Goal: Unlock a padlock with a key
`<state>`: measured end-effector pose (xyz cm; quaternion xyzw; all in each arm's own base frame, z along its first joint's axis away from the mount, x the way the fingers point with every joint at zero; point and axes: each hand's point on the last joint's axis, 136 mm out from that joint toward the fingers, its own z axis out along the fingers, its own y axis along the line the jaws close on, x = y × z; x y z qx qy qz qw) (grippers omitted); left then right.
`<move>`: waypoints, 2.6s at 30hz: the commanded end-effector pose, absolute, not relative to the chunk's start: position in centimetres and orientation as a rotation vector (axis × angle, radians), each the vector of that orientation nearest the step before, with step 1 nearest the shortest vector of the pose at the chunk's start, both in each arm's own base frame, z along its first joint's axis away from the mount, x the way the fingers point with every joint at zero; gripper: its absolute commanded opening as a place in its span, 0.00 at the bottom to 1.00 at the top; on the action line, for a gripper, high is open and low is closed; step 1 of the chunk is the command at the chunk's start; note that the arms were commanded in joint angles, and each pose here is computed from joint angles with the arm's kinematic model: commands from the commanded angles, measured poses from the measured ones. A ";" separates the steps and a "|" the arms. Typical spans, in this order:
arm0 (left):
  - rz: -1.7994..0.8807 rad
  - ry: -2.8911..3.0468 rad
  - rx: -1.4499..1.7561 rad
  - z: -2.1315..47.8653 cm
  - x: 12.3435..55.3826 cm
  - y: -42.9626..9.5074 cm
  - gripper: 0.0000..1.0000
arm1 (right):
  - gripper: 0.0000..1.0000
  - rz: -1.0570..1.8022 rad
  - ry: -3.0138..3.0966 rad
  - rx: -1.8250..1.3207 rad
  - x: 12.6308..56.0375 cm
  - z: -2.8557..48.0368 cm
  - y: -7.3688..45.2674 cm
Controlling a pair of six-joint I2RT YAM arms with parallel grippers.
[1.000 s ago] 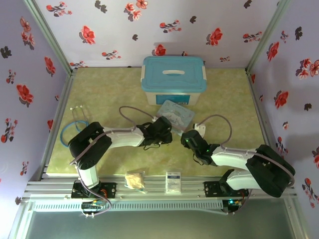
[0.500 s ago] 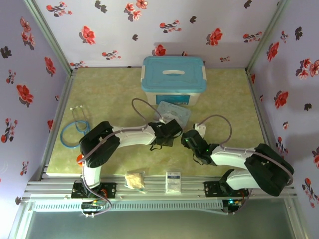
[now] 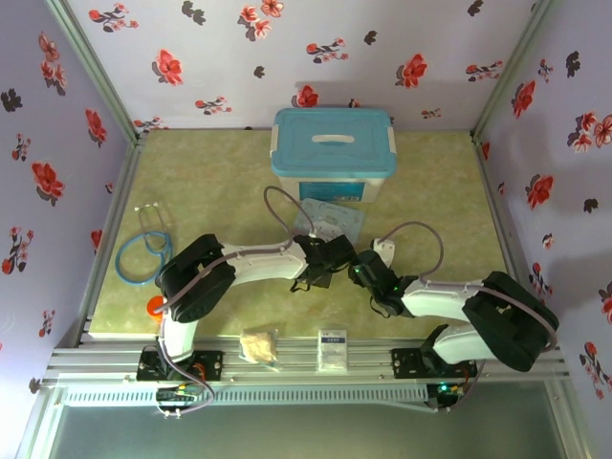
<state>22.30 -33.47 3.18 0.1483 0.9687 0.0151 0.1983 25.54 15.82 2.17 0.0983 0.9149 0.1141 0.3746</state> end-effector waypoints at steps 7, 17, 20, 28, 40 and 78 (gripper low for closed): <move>0.080 2.678 0.505 4.1 20.1 -34.5 0.35 | 0.52 0.289 2.316 0.304 25.6 2.2 15.1; 0.010 2.706 0.533 4.2 18.4 -36.0 0.34 | 0.52 0.294 2.308 0.305 25.6 2.4 15.0; -0.017 2.701 0.515 4.6 18.5 -35.9 0.34 | 0.52 0.321 2.293 0.295 25.5 2.9 15.1; -0.350 2.539 0.422 10.5 20.6 -35.3 0.59 | 0.58 0.549 2.226 0.110 23.7 5.7 16.9; -0.767 2.396 0.089 13.1 23.5 -30.0 1.00 | 0.63 0.761 2.272 -0.154 22.3 8.9 22.6; -0.716 2.445 -0.022 9.8 23.2 -27.5 1.00 | 0.26 0.653 2.542 -0.134 21.9 1.1 26.7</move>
